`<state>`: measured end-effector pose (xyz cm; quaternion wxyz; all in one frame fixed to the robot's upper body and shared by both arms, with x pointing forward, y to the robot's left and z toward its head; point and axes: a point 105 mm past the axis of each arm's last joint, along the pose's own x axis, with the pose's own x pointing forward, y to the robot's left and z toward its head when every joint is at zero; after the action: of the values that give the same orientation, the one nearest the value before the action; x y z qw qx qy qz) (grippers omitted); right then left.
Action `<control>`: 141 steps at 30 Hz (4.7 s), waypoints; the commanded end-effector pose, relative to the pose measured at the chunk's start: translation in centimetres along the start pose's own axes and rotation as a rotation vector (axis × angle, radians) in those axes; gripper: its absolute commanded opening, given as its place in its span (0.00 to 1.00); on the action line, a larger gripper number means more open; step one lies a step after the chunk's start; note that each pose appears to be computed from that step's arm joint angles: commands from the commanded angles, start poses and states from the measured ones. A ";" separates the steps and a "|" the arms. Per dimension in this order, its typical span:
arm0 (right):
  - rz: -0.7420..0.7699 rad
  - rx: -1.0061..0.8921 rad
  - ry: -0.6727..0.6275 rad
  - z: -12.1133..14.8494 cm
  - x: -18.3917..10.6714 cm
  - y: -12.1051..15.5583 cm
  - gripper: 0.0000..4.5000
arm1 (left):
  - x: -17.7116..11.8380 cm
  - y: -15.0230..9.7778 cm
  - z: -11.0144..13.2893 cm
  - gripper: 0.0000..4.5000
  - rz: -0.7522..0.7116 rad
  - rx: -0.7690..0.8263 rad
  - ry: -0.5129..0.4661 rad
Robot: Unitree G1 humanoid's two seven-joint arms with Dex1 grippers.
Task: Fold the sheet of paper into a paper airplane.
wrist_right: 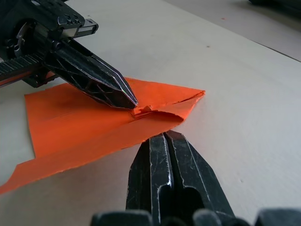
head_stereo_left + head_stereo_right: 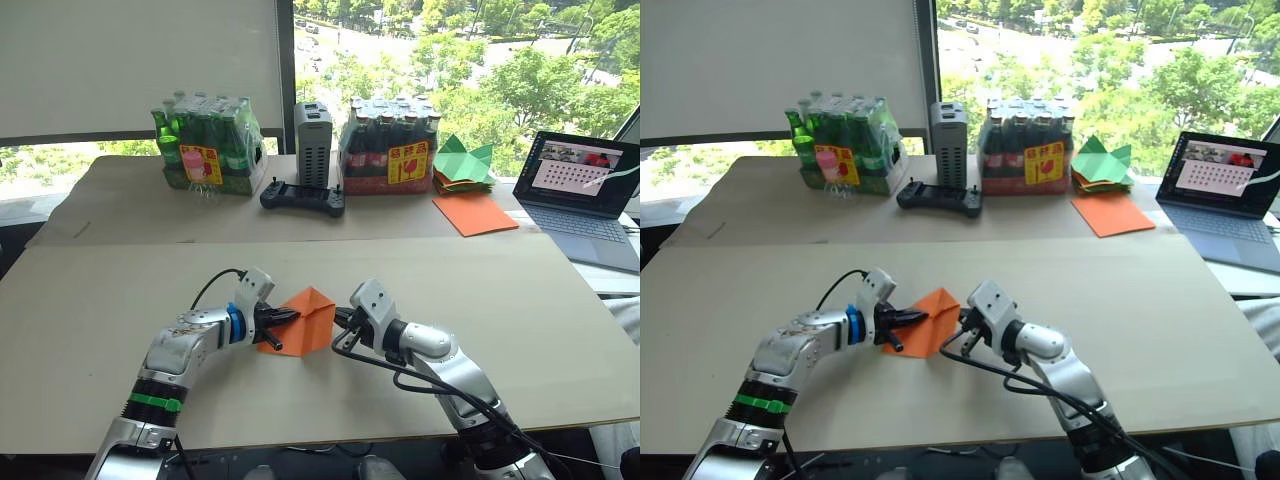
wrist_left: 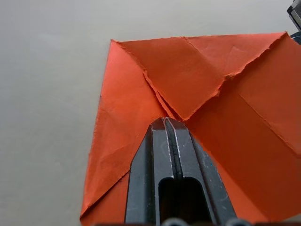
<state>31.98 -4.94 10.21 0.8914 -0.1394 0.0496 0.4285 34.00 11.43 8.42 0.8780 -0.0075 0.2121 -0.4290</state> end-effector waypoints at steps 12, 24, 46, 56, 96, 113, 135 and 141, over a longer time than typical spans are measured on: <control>0.047 0.042 -0.133 3.8 1.9 2.2 0.00 | -0.5 1.6 -0.6 0.00 0.051 0.001 0.007; 0.084 0.056 -0.105 3.4 4.7 3.5 0.00 | -1.8 2.5 -1.4 0.00 0.109 -0.026 -0.004; 0.117 -0.040 0.045 0.1 7.2 4.4 0.00 | -5.8 4.7 0.0 0.00 0.256 -0.073 -0.104; 0.109 -0.052 0.070 -0.6 7.0 4.6 0.00 | -6.1 4.4 4.1 0.00 0.220 -0.094 -0.241; 0.085 0.012 0.075 -0.3 4.8 4.1 0.00 | -2.8 3.1 -1.4 0.00 0.141 -0.037 -0.021; -0.111 0.099 0.127 -1.4 6.6 0.4 0.00 | -3.1 3.1 -1.5 0.00 0.149 -0.033 -0.021; -0.261 0.123 0.175 -2.5 7.8 -2.3 0.00 | -3.4 3.0 -1.5 0.00 0.153 -0.035 -0.027; -0.269 0.128 0.180 -2.7 7.9 -2.4 0.00 | -3.3 2.9 -1.3 0.00 0.153 -0.035 -0.028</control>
<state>38.55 0.63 8.62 0.9353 -0.1174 0.0972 0.3193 34.04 15.63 8.18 0.9094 -0.0176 0.1982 -0.3651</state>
